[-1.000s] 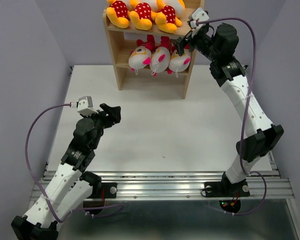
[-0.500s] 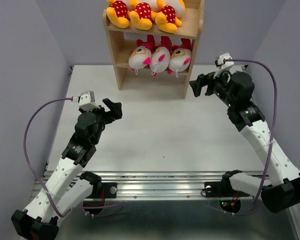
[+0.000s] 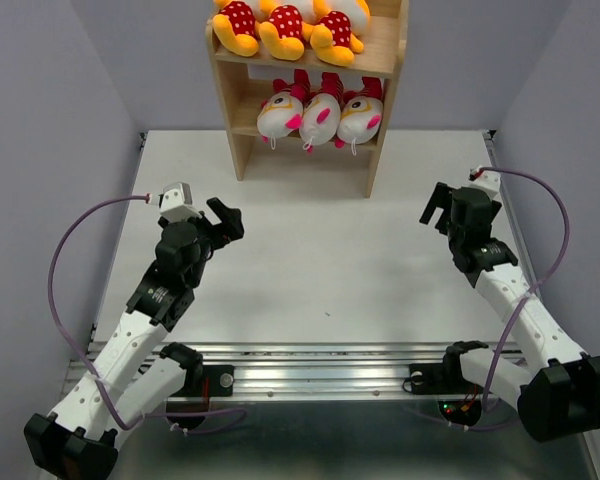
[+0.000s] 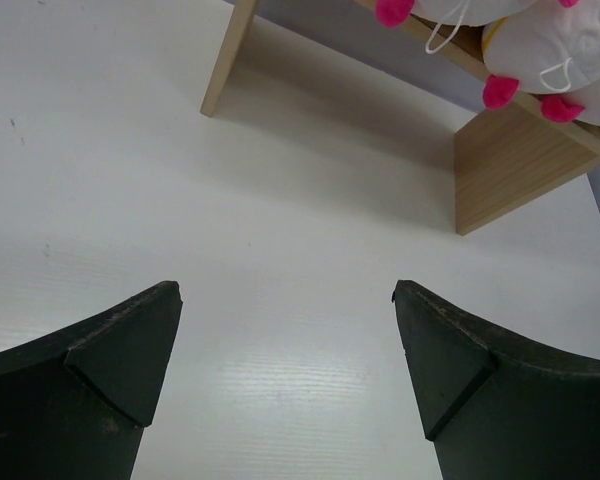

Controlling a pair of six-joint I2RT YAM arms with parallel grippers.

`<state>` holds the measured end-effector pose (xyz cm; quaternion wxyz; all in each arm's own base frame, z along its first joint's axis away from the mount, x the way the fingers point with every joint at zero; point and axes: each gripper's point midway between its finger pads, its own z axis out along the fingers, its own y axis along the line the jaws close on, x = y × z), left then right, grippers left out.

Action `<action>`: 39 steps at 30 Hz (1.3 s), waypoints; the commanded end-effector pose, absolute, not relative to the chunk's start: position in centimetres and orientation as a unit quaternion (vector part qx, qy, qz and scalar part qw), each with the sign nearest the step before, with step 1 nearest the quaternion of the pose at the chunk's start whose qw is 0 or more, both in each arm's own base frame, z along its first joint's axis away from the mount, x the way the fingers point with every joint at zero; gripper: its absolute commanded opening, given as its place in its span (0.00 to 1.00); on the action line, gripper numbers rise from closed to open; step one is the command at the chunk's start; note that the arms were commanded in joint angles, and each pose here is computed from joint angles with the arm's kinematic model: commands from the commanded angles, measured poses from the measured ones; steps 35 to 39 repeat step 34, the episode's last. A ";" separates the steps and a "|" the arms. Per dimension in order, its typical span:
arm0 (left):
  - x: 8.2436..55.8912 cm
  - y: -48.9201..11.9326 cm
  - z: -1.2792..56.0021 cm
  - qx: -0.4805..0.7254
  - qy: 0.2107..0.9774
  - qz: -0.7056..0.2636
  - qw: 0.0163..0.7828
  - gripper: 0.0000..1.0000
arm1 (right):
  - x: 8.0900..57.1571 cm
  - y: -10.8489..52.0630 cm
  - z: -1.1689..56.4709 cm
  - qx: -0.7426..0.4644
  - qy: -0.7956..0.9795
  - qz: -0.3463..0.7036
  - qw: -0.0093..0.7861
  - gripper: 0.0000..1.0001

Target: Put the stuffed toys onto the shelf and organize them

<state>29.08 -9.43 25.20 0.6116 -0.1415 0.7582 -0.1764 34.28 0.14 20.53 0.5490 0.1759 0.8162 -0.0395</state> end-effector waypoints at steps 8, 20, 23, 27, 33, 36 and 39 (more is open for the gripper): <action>29.9 -9.0 27.1 -0.173 0.747 -0.175 0.618 0.99 | 31.8 -2.0 18.5 0.213 0.822 -0.090 0.521 1.00; 30.1 -7.3 26.0 -0.228 0.749 -0.140 0.606 0.99 | 32.1 -2.5 19.2 0.218 0.822 -0.109 0.515 1.00; 30.1 -7.2 25.8 -0.231 0.750 -0.137 0.605 0.99 | 32.2 -2.8 19.1 0.217 0.824 -0.122 0.509 1.00; 30.1 -6.9 25.3 -0.241 0.748 -0.134 0.604 0.99 | 32.4 -2.8 18.4 0.202 0.833 -0.133 0.497 1.00; 30.2 -6.8 25.0 -0.241 0.747 -0.130 0.606 0.99 | 32.6 -2.7 18.1 0.187 0.833 -0.132 0.504 1.00; 30.3 -6.8 25.0 -0.240 0.747 -0.127 0.606 0.99 | 32.9 -2.8 18.4 0.176 0.825 -0.136 0.519 1.00; 30.3 -6.8 25.0 -0.240 0.747 -0.127 0.606 0.99 | 32.9 -2.8 18.4 0.176 0.825 -0.136 0.519 1.00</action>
